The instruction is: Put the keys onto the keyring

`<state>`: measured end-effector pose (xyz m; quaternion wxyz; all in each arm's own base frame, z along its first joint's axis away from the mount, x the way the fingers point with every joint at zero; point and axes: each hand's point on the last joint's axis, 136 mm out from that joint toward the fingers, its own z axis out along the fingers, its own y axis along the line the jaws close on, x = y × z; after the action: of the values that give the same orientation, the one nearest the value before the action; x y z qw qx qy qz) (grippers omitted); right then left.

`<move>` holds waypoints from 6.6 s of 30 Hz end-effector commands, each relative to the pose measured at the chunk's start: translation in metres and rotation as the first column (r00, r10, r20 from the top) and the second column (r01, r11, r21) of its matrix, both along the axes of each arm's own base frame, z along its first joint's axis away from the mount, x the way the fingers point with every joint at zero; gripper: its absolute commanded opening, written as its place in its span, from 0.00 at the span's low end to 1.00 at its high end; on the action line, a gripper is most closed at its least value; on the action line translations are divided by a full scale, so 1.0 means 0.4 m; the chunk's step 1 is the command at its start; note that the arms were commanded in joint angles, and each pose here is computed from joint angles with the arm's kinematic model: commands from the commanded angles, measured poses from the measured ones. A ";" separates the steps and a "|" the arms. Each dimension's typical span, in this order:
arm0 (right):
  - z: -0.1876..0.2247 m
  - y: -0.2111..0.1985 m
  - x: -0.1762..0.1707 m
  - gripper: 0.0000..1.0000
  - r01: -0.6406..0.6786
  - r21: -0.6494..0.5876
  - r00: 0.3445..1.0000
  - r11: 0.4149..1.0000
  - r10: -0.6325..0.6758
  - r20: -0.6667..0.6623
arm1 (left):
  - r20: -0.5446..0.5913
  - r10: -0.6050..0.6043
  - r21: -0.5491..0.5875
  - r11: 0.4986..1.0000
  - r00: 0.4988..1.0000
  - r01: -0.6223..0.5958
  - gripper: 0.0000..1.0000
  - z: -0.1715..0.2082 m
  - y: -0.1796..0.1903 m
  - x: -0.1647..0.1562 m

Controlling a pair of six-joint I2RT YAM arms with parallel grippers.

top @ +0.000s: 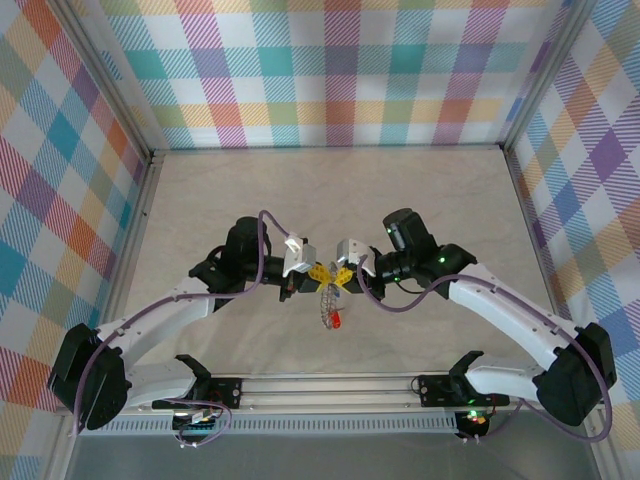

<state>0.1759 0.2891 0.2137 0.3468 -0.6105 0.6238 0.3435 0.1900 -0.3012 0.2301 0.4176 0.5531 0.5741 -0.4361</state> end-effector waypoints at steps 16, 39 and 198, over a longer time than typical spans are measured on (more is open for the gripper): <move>0.041 0.047 -0.012 0.16 -0.057 0.162 0.998 0.985 0.062 -0.030 | 0.072 0.068 -0.145 0.988 0.995 -0.057 0.00 0.079 -0.006 0.031; 0.004 0.004 -0.023 0.00 -0.054 -0.019 0.999 0.998 0.054 -0.011 | 0.072 0.045 0.052 0.997 0.996 -0.049 0.18 0.022 0.028 0.007; 0.022 0.056 -0.005 0.19 -0.058 0.107 0.998 0.993 0.060 -0.017 | -0.018 0.041 -0.131 0.990 0.999 -0.043 0.00 0.054 -0.003 0.039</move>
<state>0.1785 0.3012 0.2106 0.3482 -0.6064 0.6181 0.3592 0.1980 -0.2973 0.2371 0.4191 0.5140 0.5811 -0.4717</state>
